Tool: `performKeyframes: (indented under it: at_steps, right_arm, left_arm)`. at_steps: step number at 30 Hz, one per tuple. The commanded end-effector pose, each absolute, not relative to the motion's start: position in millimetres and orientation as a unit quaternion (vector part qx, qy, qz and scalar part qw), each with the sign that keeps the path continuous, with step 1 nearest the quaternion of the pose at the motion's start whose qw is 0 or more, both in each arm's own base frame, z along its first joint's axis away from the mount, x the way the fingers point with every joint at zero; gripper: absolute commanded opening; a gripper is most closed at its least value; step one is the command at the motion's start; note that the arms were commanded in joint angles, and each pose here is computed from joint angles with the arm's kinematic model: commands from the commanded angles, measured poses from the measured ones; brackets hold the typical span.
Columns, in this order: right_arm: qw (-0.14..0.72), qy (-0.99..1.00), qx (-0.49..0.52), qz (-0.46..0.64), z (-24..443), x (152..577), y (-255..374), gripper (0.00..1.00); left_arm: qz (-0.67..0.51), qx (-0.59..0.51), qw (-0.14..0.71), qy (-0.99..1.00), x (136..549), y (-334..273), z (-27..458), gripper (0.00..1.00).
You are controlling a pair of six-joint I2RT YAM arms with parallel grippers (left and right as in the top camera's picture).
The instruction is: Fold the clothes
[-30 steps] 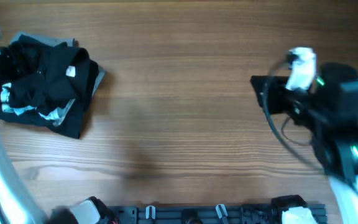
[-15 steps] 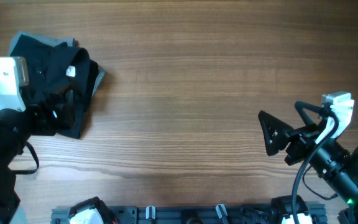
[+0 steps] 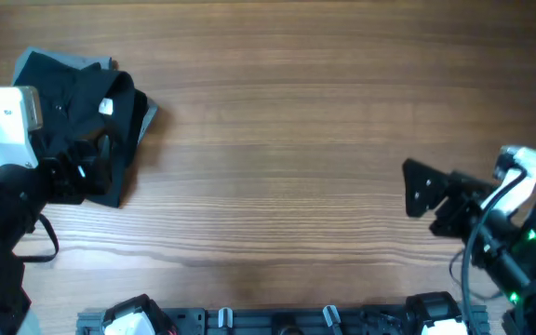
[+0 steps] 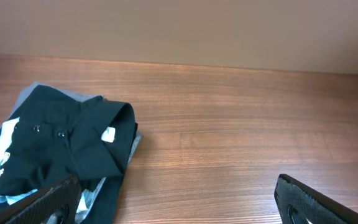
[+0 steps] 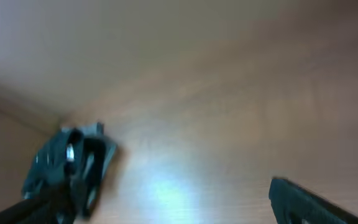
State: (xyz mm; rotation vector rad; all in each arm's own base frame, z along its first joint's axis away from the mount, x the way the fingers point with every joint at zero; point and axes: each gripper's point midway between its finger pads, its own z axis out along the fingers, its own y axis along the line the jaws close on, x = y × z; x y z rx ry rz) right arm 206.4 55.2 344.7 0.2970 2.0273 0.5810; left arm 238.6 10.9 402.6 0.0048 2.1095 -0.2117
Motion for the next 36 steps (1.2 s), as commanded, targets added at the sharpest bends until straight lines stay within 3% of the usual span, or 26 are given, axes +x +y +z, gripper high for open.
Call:
performKeyframes:
  at_steps: [1,6,12,22,36]
  right_arm:
    - [0.571,0.799,0.004,0.187,357,221,59,1.0]
    - [0.669,0.721,-0.061,0.172,346,221,64,1.0]
    - [0.677,0.713,-0.061,0.174,260,214,63,1.0]
    - [0.706,0.683,-0.064,0.174,188,237,66,1.0]
    - [0.69,0.7,-0.061,0.171,178,237,65,1.0]
  left_arm:
    - [-0.081,0.01,0.491,0.867,238,10,403,1.0]
    - [-0.081,0.01,0.491,0.867,238,10,403,1.0]
    - [-0.081,0.01,0.491,0.867,238,10,403,1.0]
    - [-0.081,0.01,0.491,0.867,238,10,403,1.0]
    - [-0.081,0.01,0.491,0.867,238,10,403,1.0]
